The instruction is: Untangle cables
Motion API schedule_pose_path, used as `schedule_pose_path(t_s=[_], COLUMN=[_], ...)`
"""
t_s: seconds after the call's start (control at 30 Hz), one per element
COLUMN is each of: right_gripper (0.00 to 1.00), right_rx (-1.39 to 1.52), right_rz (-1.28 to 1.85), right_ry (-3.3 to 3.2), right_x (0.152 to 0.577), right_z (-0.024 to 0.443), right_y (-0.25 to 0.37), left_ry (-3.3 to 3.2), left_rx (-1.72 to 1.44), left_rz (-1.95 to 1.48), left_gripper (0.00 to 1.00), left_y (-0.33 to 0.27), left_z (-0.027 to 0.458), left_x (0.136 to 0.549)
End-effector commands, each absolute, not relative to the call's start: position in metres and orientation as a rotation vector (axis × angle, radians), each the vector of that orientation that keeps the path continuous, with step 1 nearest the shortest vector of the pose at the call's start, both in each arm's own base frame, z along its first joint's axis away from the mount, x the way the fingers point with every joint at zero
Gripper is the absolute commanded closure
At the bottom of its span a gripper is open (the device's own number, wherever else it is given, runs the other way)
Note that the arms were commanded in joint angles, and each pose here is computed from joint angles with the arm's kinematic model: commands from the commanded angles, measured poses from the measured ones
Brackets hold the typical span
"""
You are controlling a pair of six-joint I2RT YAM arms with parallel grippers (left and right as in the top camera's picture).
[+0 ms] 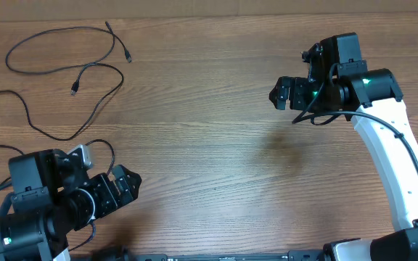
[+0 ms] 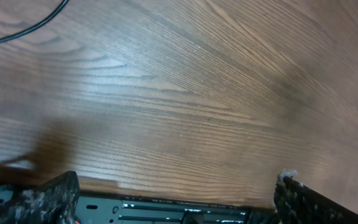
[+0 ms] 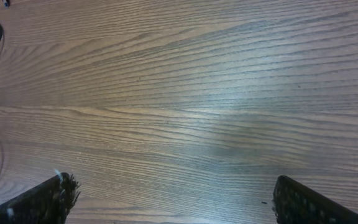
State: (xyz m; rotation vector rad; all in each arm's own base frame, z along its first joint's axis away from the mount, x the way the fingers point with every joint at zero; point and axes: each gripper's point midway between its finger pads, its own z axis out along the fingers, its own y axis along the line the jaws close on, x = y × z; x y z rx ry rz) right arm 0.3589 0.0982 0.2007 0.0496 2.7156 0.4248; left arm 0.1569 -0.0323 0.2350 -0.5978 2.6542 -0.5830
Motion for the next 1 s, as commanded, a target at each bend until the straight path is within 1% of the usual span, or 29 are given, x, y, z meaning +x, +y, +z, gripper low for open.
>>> schedule_pose_path(t_s=[0.0,0.1,0.17,0.27,0.4,0.47,0.53,0.77,0.87,0.97], right_gripper=[0.0,0.0,0.0,0.0,0.0,0.0,0.0,0.0,0.0,0.0], right_rx=[0.038,0.038,0.038,0.038,0.038,0.038,0.038,0.038,0.038,0.038], right_rz=[0.42,0.42,0.42,0.42,0.42,0.42,0.42,0.42,0.42,0.42], right_ry=[2.675,2.675,2.675,2.675,2.675,2.675,2.675,2.675,2.675,2.675], right_x=[0.36,0.36,0.36,0.36,0.36,0.36,0.36,0.36,0.36,0.36], right_z=[0.214,0.214,0.214,0.214,0.214,0.214,0.214,0.214,0.214,0.214], right_y=[0.098,0.098,0.098,0.098,0.098,0.098,0.098,0.098,0.098,0.098], left_ry=[2.627,2.557,2.495,2.419,2.336,2.285,2.209,2.076,2.055,2.016], left_rx=[-0.402,-0.213,-0.145,-0.118,-0.145,-0.076,-0.001,0.081,0.182,0.197], left_rz=[-0.519,-0.485,-0.446,-0.387,-0.264,-0.236,-0.231,-0.264,-0.257,-0.25], left_gripper=[0.01,0.01,0.0,0.0,0.01,0.0,0.0,0.0,0.01,0.01], left_y=[-0.038,-0.05,-0.051,-0.046,-0.027,-0.026,-0.029,-0.037,-0.044,-0.046], left_z=[0.243,0.248,0.249,0.243,0.249,0.253,0.257,0.252,0.248,0.245], left_x=[0.162,0.166,0.169,0.159,0.15,0.144,0.139,0.135,0.142,0.155])
